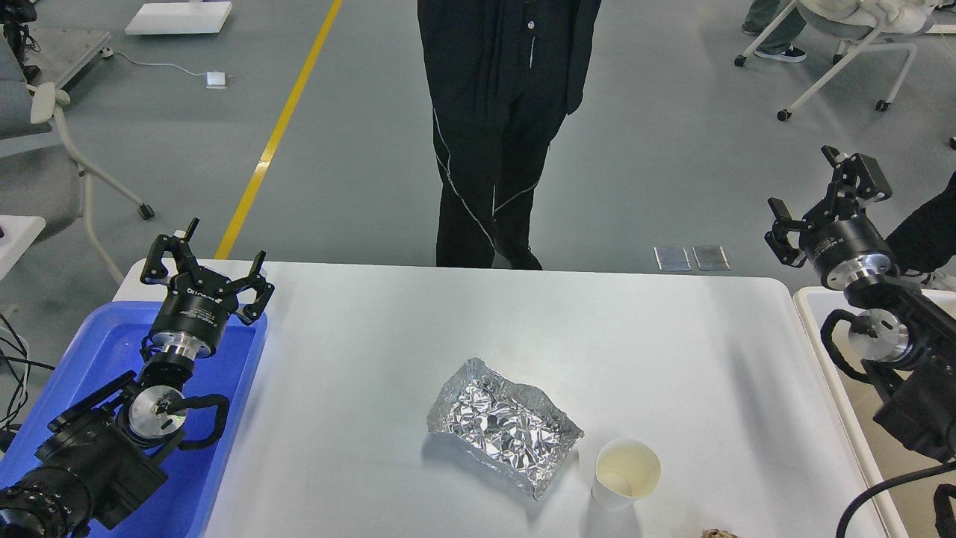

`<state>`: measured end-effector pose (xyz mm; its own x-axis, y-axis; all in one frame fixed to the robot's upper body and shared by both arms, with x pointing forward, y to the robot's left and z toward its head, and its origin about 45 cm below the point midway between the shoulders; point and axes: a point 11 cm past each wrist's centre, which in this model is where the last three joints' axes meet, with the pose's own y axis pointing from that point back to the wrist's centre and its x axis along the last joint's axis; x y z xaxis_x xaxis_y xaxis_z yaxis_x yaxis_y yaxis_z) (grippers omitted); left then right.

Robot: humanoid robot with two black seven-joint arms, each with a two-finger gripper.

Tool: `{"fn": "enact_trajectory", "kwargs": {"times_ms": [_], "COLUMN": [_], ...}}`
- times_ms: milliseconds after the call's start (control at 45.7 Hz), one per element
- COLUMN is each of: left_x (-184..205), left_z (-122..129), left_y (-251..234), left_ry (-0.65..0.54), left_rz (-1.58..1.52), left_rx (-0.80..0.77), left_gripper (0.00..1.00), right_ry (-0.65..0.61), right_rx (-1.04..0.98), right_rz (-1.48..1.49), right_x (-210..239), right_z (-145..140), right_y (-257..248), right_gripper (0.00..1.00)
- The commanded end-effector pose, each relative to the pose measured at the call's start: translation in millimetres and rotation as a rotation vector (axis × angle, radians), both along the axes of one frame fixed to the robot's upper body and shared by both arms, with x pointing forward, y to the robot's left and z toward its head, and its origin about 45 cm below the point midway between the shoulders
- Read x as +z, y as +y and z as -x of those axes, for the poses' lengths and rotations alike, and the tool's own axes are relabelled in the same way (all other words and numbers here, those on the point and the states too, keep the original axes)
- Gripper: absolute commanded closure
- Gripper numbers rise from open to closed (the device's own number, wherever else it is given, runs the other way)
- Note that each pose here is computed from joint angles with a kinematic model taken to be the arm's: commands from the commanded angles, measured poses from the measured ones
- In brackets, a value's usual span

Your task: Tidy desktop

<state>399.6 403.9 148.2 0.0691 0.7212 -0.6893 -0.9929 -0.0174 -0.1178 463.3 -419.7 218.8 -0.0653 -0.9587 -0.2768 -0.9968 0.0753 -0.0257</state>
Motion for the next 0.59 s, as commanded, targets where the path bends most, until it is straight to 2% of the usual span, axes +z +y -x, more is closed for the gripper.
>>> {"fn": "enact_trajectory", "kwargs": {"times_ms": [0,569], "left_x": [0,0], "left_z": [0,0], "left_y": [0,0], "left_ry": [0.000,0.001], "left_rz": [0.000,-0.002], "left_rx": [0.000,0.000], "left_gripper": [0.00,0.00], "right_ry": [0.013,0.042], "right_rx": [0.003,-0.026], "right_rz": [0.005,0.008], "right_x": [-5,-18], "right_z": [2,14], "right_y": [1,-13], "right_gripper": [0.00,0.00]}}
